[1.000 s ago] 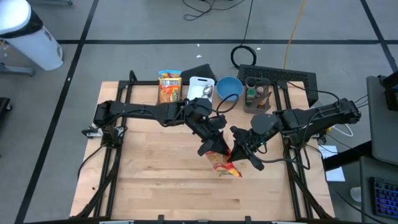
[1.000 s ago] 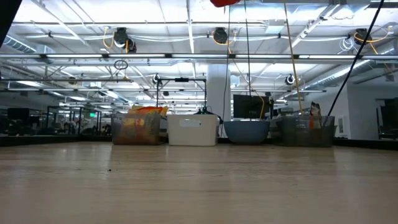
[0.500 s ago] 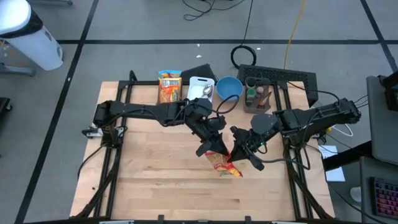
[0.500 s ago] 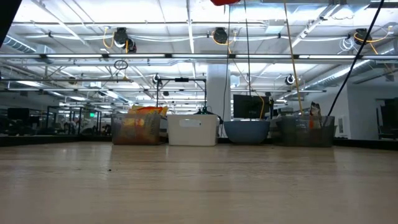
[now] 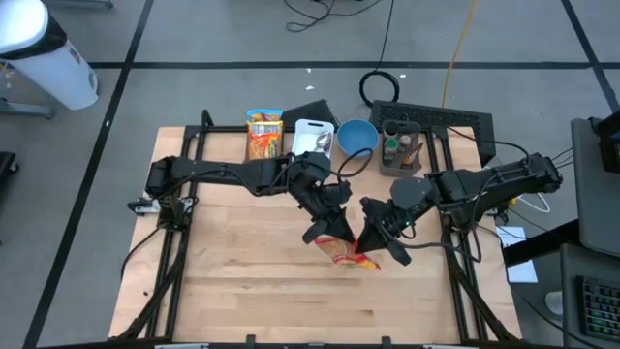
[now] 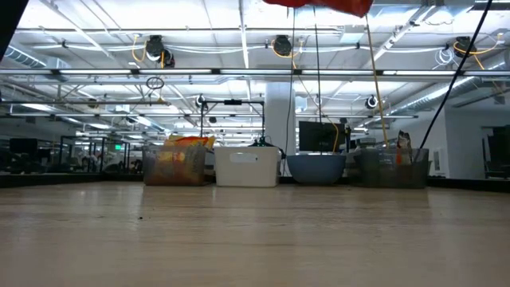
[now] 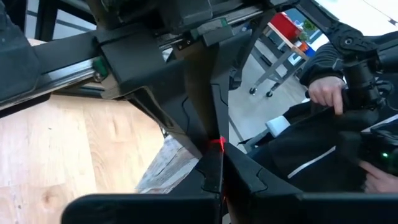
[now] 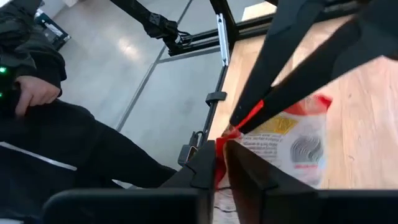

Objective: Pick & Place Food Item
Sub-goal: Put the red noodle pack into the left black bin

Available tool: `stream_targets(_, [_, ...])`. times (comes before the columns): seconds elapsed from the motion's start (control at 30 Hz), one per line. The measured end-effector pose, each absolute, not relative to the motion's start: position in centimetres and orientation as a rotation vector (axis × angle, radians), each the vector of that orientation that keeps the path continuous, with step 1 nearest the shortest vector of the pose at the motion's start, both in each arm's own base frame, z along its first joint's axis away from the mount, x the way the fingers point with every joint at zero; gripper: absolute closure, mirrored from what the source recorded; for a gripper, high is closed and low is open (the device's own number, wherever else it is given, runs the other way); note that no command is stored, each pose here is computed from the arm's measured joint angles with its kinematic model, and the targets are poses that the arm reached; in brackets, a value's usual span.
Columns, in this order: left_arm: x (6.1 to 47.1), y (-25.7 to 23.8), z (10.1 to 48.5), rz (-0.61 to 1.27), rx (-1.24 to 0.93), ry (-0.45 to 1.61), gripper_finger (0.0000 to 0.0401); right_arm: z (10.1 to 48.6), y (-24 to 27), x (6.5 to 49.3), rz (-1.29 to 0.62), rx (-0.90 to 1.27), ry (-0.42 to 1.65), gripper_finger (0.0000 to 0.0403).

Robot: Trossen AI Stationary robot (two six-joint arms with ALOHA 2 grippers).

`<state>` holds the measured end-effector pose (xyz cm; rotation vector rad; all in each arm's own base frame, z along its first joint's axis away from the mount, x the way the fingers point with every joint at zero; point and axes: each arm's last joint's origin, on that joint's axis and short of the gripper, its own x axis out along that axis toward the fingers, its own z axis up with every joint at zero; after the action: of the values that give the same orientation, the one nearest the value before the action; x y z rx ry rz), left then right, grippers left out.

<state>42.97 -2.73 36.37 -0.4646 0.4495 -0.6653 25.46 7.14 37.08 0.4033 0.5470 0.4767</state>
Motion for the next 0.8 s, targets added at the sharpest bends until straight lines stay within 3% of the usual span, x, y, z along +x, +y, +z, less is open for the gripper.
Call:
stream_targets(0.43, [43.0, -1.4, 36.4, -0.634, -0.476, 0.444, 0.04, 36.8, 6.4, 25.5, 0.427, 0.471, 0.59, 0.0227])
stream_targets(0.8, [41.8, 0.9, 37.9, -0.543, -0.448, 0.405, 0.0401, 36.3, 5.7, 24.5, 0.241, 0.386, 0.638, 0.0207])
